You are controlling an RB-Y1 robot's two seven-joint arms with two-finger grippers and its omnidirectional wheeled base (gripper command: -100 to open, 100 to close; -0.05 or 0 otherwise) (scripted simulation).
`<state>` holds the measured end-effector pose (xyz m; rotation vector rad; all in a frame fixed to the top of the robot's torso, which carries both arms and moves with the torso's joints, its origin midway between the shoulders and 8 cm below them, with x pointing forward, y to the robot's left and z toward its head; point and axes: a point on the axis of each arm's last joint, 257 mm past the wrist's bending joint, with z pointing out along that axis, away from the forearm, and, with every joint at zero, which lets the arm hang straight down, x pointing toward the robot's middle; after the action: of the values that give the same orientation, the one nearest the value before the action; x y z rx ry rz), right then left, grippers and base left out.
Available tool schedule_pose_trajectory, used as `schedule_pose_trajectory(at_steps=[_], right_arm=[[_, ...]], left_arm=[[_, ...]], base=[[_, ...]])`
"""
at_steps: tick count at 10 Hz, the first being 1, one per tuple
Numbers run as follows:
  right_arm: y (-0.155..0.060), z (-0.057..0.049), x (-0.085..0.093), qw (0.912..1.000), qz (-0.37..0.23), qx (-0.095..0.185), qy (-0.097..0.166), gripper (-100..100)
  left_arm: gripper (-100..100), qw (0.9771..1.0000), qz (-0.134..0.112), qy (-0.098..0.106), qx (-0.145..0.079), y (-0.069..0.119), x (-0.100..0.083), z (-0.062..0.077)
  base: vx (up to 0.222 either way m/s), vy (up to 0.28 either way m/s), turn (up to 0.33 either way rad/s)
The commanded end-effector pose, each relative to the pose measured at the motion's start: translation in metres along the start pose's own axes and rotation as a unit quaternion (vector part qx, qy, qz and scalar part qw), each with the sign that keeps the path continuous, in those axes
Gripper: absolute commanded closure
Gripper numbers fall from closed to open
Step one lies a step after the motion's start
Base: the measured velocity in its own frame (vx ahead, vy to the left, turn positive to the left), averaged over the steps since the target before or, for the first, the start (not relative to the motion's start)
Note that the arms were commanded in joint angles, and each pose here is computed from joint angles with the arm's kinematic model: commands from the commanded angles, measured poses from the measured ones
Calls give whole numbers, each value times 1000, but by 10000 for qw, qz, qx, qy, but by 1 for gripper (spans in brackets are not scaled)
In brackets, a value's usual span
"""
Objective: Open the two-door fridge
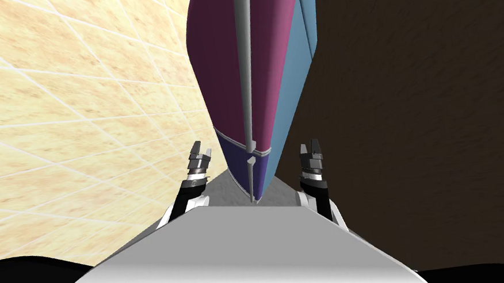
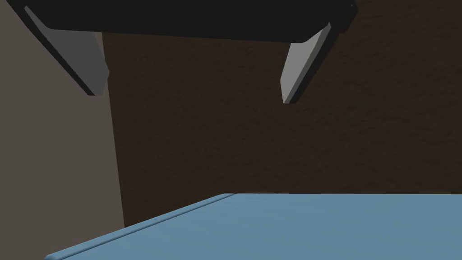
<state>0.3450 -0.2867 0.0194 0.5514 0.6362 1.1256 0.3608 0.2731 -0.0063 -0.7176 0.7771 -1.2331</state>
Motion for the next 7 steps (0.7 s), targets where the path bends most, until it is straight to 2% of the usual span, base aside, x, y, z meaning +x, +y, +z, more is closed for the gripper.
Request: schedule_pose_trajectory(at_steps=[1,7], right_arm=[[0,0,0,10000,0,0,0,0],[0,0,0,10000,0,-2,0,0]], left_arm=[[0,10000,0,0,0,0,0,0],[0,10000,0,0,2,0,0,0]], base=[[0,0,0],[0,0,0]])
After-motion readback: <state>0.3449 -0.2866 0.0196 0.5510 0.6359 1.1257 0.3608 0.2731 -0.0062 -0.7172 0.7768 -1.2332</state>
